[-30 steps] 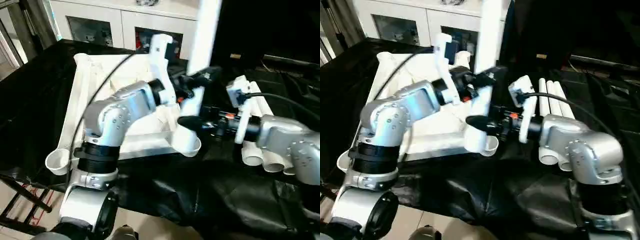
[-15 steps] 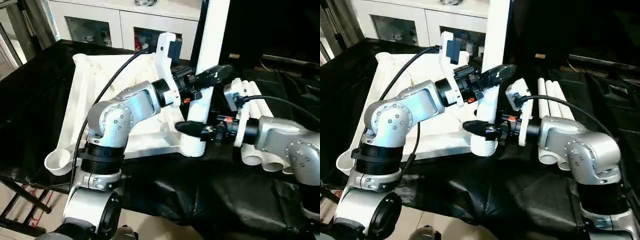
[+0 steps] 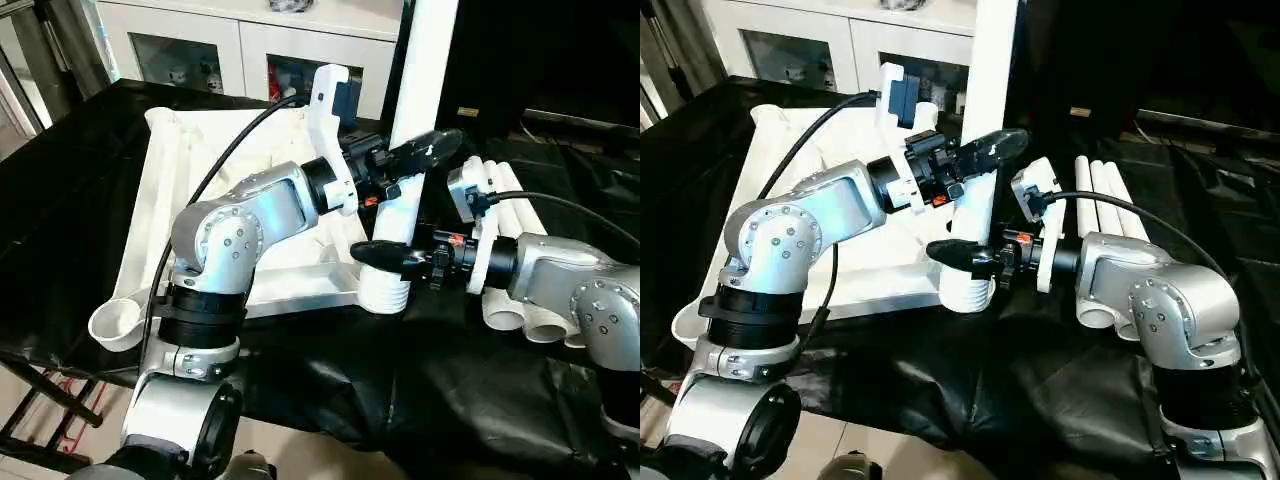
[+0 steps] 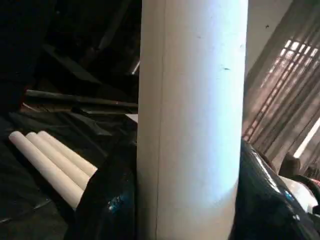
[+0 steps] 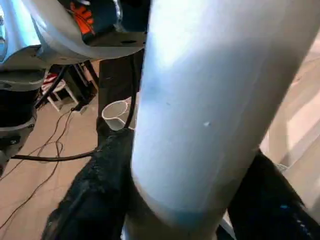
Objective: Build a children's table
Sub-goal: Pick table leg
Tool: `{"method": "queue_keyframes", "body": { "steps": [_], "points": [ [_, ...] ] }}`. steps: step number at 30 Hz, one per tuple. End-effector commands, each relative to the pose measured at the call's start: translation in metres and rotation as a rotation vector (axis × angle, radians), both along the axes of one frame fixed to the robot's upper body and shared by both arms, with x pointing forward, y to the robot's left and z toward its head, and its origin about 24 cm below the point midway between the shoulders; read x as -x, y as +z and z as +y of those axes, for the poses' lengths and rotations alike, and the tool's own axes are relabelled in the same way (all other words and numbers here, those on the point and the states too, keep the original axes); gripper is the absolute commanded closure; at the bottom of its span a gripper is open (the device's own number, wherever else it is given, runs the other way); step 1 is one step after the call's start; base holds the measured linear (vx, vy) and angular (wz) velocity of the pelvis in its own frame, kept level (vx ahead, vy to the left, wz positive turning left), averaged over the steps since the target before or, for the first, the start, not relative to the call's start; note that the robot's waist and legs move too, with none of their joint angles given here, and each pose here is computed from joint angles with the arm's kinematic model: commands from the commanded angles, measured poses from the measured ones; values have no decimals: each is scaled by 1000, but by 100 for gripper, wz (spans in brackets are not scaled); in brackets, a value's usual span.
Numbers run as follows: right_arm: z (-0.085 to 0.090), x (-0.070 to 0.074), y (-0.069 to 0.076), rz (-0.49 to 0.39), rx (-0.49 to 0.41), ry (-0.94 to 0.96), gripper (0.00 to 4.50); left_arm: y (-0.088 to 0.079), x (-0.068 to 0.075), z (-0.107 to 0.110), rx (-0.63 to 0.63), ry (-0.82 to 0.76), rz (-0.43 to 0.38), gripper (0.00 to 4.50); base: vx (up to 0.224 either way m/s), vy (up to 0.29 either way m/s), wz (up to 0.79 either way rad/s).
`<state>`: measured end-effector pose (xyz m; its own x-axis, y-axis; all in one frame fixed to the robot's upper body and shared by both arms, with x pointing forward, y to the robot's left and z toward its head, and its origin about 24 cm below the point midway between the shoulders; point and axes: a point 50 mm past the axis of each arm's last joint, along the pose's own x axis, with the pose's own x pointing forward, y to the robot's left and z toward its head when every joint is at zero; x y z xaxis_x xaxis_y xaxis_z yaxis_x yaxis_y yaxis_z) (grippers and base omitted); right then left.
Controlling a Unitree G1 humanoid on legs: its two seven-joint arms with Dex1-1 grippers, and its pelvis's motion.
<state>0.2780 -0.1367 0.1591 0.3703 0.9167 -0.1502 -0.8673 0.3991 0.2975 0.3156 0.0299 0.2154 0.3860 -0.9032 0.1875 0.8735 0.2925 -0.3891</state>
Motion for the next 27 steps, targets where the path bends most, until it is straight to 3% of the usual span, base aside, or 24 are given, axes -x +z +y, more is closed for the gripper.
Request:
{"method": "queue_keyframes", "body": {
  "steps": [1, 8, 9, 13, 16, 18, 19, 23, 27],
  "points": [
    [-2, -1, 0, -1, -3, -15, 230, 11, 5, -4, 18, -42, -40, 264, 0, 0, 0],
    [-1, -1, -2, 1, 0, -20, 252, 11, 5, -3, 2, -30, -56, 264, 0, 0, 0],
    [-1, -2, -2, -5, -2, -29, 252, 10, 5, -3, -5, -26, -61, 208, 0, 0, 0],
    [2, -3, -2, -24, -9, -42, 254, 11, 6, -6, 7, -45, -74, 185, 0, 0, 0],
    [7, -4, -1, -40, -54, -64, 258, 17, 0, -5, 44, 50, -107, 145, 0, 0, 0],
    [8, -5, 1, -45, -79, -78, 258, 23, -3, -2, 106, 84, -123, 144, 0, 0, 0],
    [9, -6, 2, -45, -107, -90, 258, 30, -6, 3, 204, 114, -124, 144, 0, 0, 0],
    [13, -9, 5, -48, -202, -146, 258, 39, -16, 26, 492, 219, -42, 144, 0, 0, 0],
    [13, -12, 3, -47, -217, -193, 258, 42, -15, 33, 555, 239, -45, 144, 0, 0, 0]
  ]
}}
